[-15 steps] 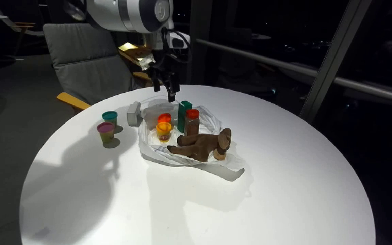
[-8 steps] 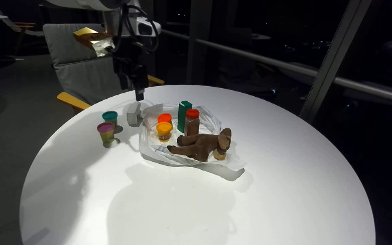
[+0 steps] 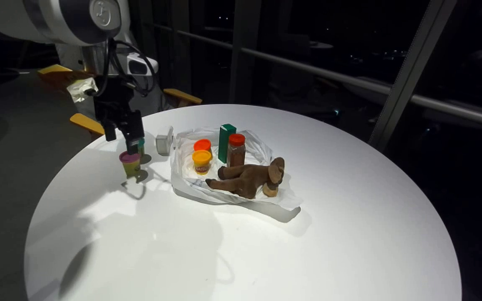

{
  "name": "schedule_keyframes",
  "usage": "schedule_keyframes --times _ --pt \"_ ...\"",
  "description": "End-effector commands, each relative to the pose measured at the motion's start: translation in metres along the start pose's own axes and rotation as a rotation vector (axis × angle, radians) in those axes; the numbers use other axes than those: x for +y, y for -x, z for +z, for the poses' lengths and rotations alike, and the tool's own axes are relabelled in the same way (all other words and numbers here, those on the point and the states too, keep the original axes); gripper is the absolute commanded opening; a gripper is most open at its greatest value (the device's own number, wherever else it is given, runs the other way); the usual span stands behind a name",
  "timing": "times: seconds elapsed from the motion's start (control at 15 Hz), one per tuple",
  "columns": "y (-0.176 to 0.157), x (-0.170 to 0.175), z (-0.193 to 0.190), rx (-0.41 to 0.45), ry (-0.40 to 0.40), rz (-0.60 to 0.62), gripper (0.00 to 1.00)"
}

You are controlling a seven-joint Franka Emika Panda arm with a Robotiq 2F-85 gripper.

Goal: Put the things on the table into the plastic bag

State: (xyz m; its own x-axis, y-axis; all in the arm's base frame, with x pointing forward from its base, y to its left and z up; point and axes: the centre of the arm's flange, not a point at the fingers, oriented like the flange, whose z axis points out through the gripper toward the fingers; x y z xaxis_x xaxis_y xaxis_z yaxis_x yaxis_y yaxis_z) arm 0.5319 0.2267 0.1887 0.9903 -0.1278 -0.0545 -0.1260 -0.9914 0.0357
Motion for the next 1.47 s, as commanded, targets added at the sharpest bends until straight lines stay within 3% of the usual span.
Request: schedule_keyframes --times 0.0,0.6,1.2,1.27,1.4 --pt "0.011 -0.027 0.015 0.037 0.004 -0.079 1.00" --pt "0.005 -0.045 0.052 0.140 0.093 -0.214 1.00" --pt "-0.019 -0.043 0.063 0.161 0.097 -0.217 1.00" --pt "-0.021 -0.044 0.061 0.168 0.093 -0.216 0.75" --pt "-0.023 -0.044 0.060 0.163 0.094 -0.213 0.67"
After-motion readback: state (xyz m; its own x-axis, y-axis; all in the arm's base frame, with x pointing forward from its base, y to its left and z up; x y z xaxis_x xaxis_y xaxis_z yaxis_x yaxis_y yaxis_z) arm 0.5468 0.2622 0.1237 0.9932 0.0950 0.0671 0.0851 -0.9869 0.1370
